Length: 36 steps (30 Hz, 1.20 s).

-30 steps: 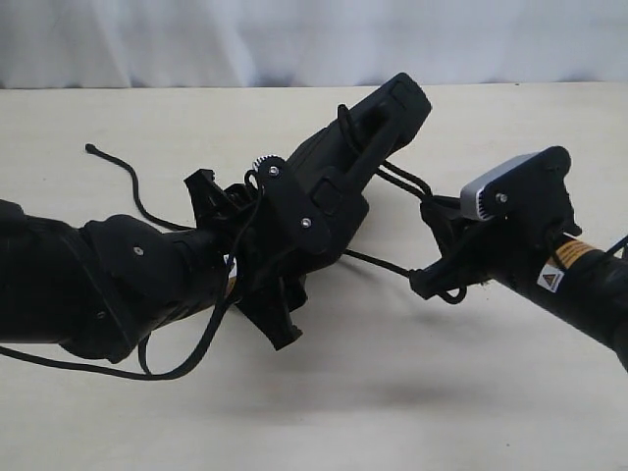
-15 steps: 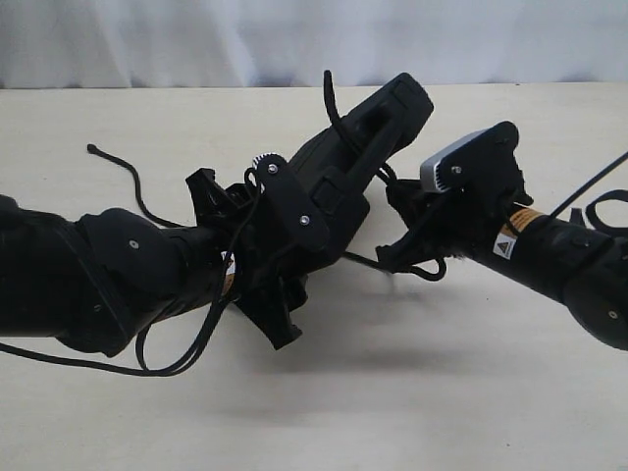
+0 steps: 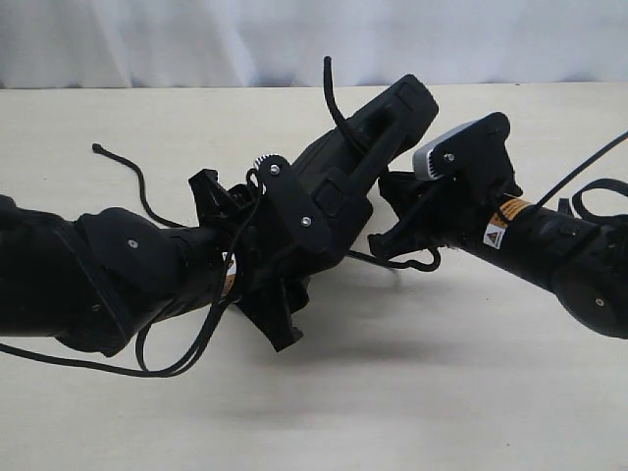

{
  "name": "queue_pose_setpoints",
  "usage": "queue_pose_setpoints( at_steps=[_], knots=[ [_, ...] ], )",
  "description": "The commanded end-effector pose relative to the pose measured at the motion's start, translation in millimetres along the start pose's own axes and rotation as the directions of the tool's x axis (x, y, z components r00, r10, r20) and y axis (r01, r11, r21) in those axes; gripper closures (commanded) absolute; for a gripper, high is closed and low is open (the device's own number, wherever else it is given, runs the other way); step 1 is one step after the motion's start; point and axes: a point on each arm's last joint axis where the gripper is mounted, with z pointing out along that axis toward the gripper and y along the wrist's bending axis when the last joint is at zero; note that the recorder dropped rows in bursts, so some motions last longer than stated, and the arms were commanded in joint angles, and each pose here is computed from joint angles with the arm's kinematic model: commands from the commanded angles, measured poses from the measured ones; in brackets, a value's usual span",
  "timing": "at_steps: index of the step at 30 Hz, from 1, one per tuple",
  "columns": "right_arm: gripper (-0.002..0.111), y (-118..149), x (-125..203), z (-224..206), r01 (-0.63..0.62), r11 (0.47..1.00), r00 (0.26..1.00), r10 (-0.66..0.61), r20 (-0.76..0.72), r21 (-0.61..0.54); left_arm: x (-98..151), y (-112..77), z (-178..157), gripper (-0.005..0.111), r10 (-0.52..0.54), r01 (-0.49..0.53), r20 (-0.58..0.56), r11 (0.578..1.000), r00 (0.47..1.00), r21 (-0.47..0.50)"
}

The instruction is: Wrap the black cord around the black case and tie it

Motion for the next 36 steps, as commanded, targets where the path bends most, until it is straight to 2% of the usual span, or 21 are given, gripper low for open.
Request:
queue_pose_setpoints(
  at_steps=[1,5,9,16,25,28,31,36],
  knots=[
    [0.104,1.2,-1.8,0.5,0.004,1.000,1.000,-0.004,0.010,-0.010,-1.6,-10.4,-0.1,0.040,-0.052,0.051,0.004,0.994,0.999,0.096],
    [0.104,0.7,-1.8,0.5,-0.003,1.000,1.000,0.003,0.011,-0.005,-0.3,-8.7,0.0,0.029,-0.096,0.097,-0.012,0.992,0.995,0.077],
    [0.104,0.7,-1.8,0.5,-0.003,1.000,1.000,0.003,0.011,-0.005,-0.3,-8.9,0.0,0.020,-0.096,0.097,-0.012,0.992,0.995,0.079],
    [0.104,0.6,-1.4,0.5,-0.002,1.000,1.000,0.002,0.006,-0.005,-5.8,-4.2,-8.6,0.020,-0.106,0.105,0.021,0.992,0.994,0.070],
    [0.104,0.6,-1.1,0.5,-0.002,1.000,1.000,0.002,0.002,-0.004,-20.7,3.6,-35.7,0.020,-0.186,0.173,0.112,0.978,0.976,0.116],
    [0.104,0.5,0.0,0.5,-0.002,1.000,1.000,0.002,-0.010,-0.003,-21.4,6.6,-38.1,0.020,-0.186,0.175,0.119,0.980,0.975,0.094],
    [0.104,0.4,0.5,0.5,-0.002,1.000,1.000,0.002,-0.015,-0.002,-23.2,15.9,-45.8,0.020,-0.193,0.191,0.140,0.981,0.971,0.029],
    [0.104,0.4,0.4,0.5,-0.002,1.000,1.000,0.002,-0.014,-0.002,-30.3,34.6,-76.2,0.020,-0.270,0.284,0.223,0.958,0.937,-0.033]
  ],
)
